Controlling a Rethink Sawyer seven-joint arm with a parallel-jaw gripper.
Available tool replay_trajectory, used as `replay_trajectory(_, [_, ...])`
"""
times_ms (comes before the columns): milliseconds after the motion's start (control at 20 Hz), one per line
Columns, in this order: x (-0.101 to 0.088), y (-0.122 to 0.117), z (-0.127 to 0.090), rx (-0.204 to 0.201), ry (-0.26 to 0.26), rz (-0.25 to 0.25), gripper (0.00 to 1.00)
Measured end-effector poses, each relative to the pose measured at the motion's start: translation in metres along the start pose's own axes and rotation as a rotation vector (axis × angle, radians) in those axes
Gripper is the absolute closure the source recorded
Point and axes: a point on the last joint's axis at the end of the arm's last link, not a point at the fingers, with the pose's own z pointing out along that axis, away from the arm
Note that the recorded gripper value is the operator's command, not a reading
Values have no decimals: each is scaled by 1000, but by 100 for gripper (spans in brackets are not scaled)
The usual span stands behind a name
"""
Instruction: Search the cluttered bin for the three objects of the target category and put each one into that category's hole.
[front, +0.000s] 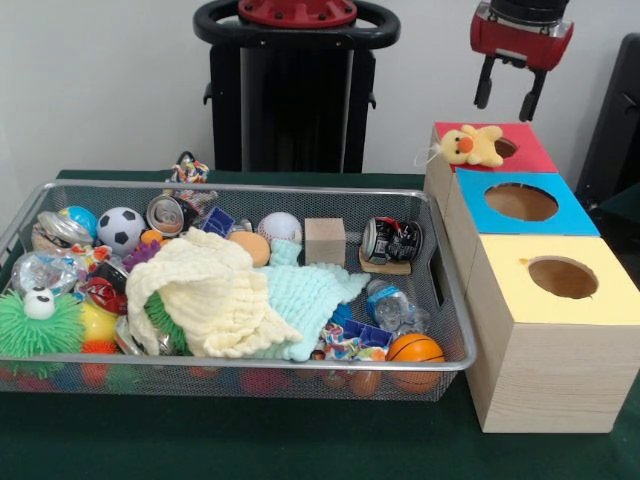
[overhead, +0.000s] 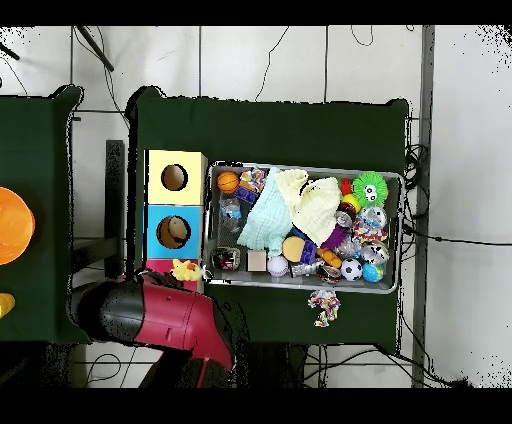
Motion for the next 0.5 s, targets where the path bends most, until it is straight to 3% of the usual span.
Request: replay_trajectory(500, [-4, -7, 1, 6, 14, 16, 0])
